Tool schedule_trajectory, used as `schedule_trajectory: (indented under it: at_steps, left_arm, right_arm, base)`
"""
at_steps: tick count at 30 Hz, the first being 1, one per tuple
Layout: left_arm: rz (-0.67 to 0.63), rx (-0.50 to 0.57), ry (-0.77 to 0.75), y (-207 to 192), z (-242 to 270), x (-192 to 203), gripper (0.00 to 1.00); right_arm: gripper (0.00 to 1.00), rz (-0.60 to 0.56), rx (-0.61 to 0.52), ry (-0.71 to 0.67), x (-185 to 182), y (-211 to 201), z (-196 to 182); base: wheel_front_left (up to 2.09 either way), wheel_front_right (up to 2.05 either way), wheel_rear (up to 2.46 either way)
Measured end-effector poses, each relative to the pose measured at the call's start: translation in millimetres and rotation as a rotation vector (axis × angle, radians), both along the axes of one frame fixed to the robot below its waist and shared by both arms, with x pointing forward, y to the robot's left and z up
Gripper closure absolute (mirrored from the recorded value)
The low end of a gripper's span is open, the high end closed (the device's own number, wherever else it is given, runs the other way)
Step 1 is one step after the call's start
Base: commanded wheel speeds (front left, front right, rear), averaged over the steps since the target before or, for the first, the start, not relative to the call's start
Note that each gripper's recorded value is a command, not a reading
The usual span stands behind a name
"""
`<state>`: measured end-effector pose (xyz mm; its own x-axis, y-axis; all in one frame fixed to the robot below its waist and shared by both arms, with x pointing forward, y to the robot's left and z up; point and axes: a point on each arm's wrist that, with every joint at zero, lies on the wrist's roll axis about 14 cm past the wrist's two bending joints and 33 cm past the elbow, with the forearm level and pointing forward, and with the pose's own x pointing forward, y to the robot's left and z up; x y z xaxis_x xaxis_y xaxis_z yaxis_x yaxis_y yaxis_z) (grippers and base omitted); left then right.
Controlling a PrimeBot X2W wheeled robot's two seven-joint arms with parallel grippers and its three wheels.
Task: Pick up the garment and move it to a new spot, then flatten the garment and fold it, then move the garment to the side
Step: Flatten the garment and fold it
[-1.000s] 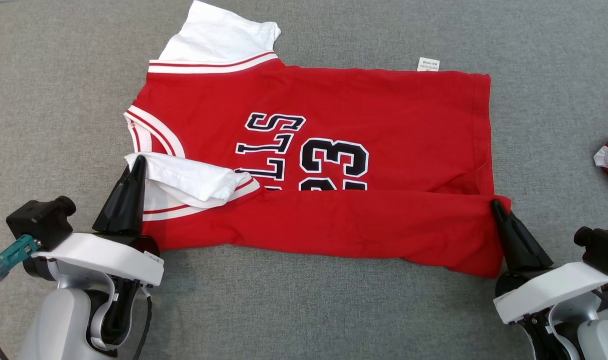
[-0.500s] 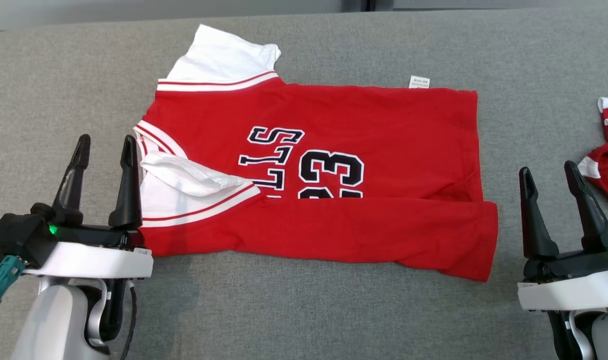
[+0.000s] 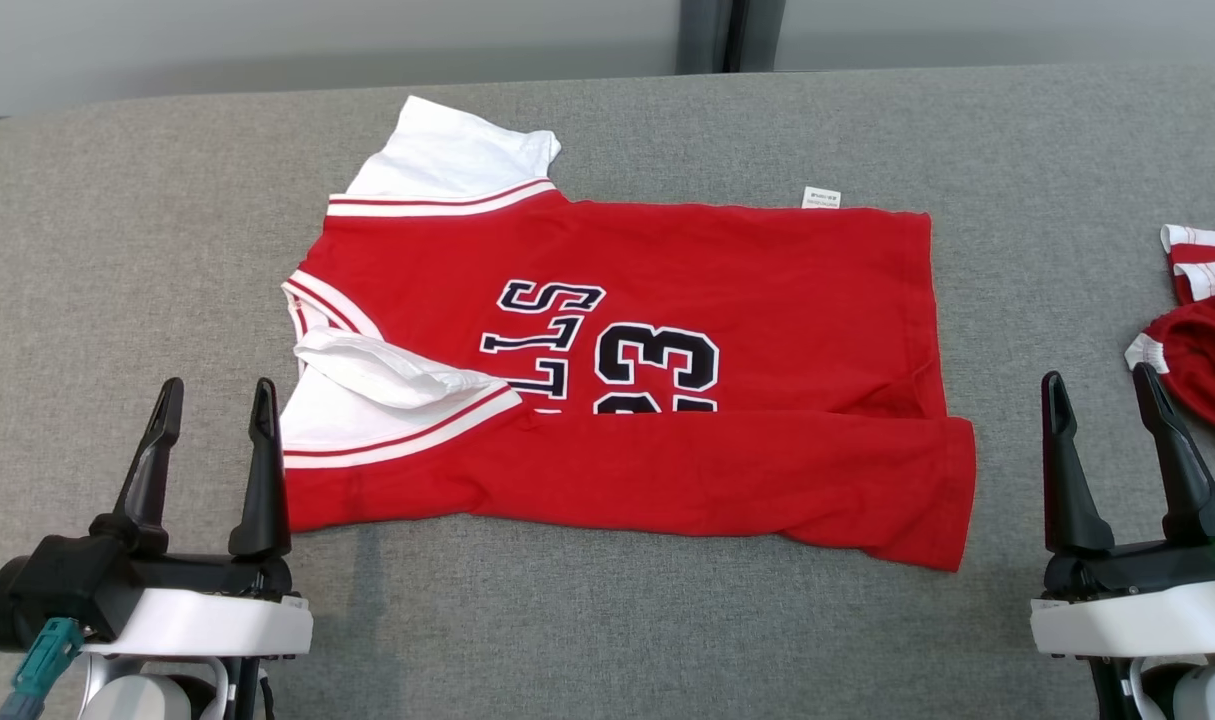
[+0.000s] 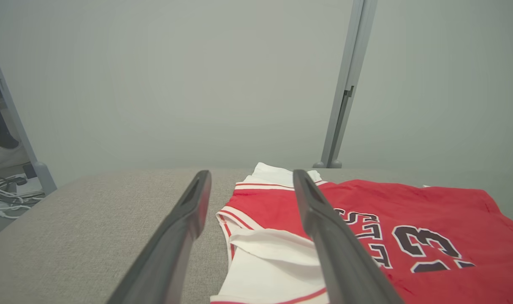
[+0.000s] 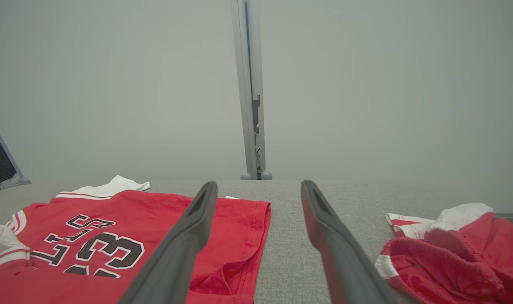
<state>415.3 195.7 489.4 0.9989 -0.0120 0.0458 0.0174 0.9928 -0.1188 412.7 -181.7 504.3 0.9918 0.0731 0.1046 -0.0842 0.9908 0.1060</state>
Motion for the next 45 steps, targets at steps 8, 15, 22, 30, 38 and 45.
schedule_trajectory:
  at_steps: [8,15,22,30,38,45]
  left_arm:
    - [-0.005,0.001,0.023,-1.0,-6.6,-1.9,0.0]
    - [-0.008,-0.02,0.147,0.5,-33.7,0.3,0.0]
    - [0.015,-0.097,0.375,2.1,-97.1,-16.1,0.0]
    - [0.038,-0.151,0.516,6.5,-136.1,-23.8,0.0]
    - [0.02,-0.178,0.553,2.8,-143.8,-15.5,1.0]
    - [0.008,-0.164,0.532,2.7,-137.7,-12.2,1.0]
  right_arm:
    - [0.0,0.001,0.013,-0.007,-0.6,3.2,2.0]
    - [0.0,0.029,0.033,0.062,-0.7,14.2,-20.8]
    - [0.0,0.057,0.076,0.24,-15.5,28.9,-76.3]
    - [0.0,0.085,0.115,0.382,-26.3,43.2,-118.6]
    - [0.69,0.109,0.161,0.434,-22.6,55.0,-134.5]
    - [1.0,0.128,0.179,0.433,-18.2,58.4,-133.4]
  base:
    - [0.0,0.0,0.0]
    - [0.0,0.0,0.0]
    - [0.0,0.0,0.0]
    - [0.0,0.0,0.0]
    - [0.0,0.0,0.0]
    - [0.0,0.0,0.0]
